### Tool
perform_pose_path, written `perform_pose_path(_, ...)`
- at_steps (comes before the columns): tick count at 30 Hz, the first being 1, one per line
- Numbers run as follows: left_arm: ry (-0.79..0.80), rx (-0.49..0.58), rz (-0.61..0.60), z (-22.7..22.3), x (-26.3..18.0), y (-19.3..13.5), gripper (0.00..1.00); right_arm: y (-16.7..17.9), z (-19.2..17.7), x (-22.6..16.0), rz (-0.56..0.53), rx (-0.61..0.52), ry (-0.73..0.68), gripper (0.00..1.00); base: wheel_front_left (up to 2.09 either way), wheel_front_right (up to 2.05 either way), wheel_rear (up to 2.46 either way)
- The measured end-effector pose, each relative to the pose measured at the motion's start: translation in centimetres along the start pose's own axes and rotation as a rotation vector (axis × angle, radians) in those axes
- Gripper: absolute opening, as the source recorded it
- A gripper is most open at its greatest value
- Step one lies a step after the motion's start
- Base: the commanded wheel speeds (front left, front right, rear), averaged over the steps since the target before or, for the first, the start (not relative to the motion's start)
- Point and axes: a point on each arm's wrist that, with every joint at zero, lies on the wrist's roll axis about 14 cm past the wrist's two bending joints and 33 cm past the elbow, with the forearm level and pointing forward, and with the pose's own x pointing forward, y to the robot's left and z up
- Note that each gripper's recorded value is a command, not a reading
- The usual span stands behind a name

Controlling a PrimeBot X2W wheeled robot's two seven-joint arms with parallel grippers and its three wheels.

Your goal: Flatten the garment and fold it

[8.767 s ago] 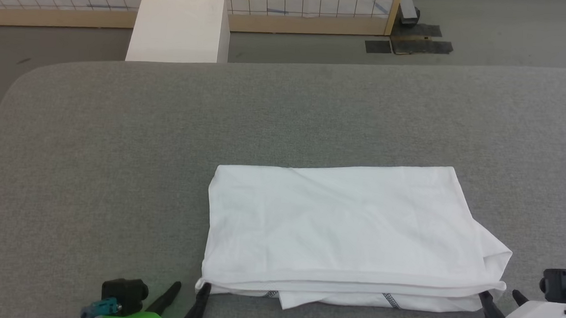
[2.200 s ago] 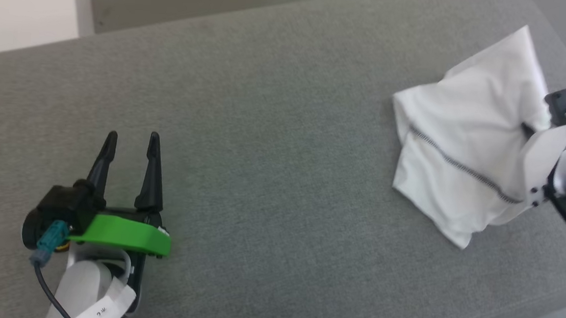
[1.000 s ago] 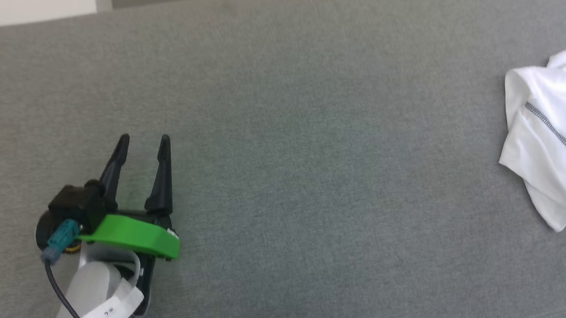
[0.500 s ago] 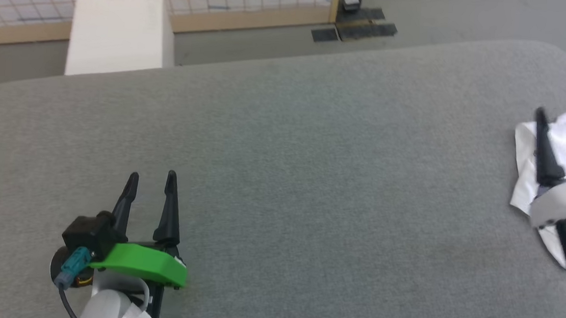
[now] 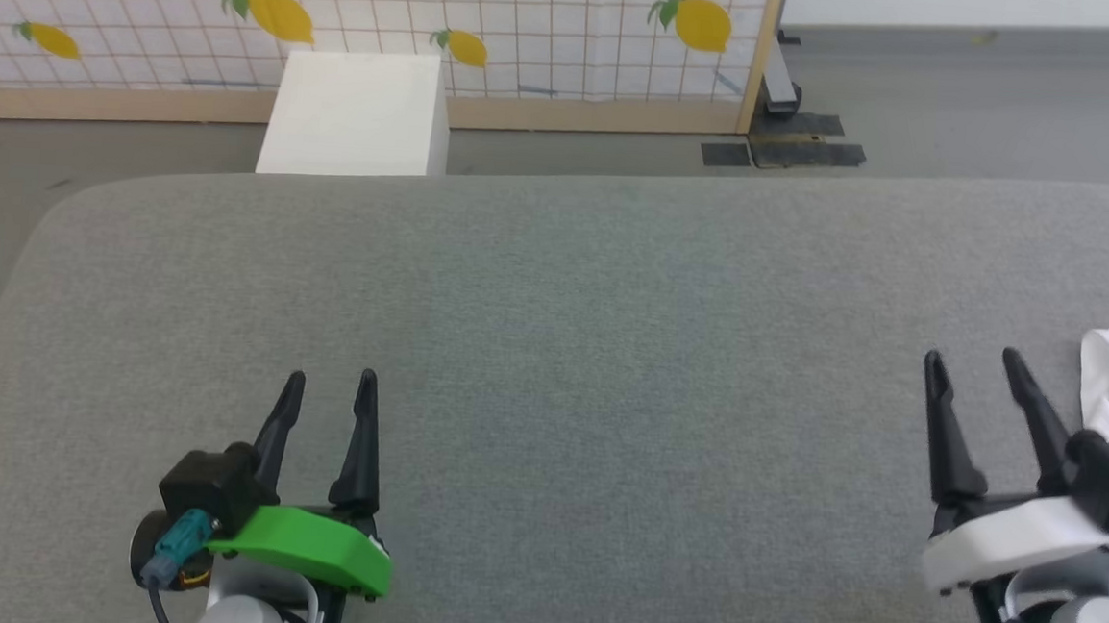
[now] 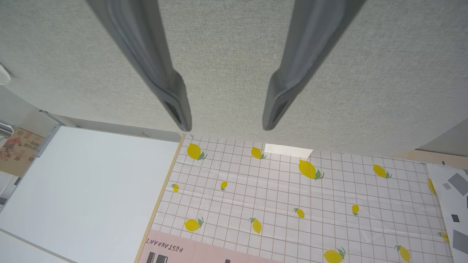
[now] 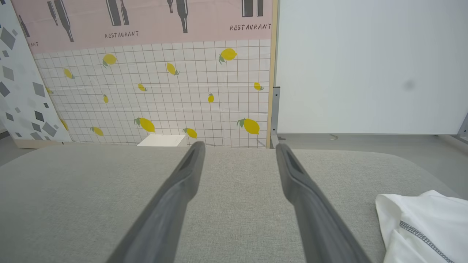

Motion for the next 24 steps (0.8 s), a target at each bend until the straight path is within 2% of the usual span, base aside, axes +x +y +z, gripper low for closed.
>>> perform_pose_path(11,0.000,0.004,0.020,0.3,-2.0,0.4,1.00,2.3,-1.4,-2.2,0.011,0.026,0.009,1.00,0.00,0.00,0.00)
perform_pose_path(24,0.013,-0.002,0.030,-0.2,-2.4,0.2,1.00,2.6,-2.3,-3.2,0.006,0.032,0.033,1.00,0.00,0.00,0.00)
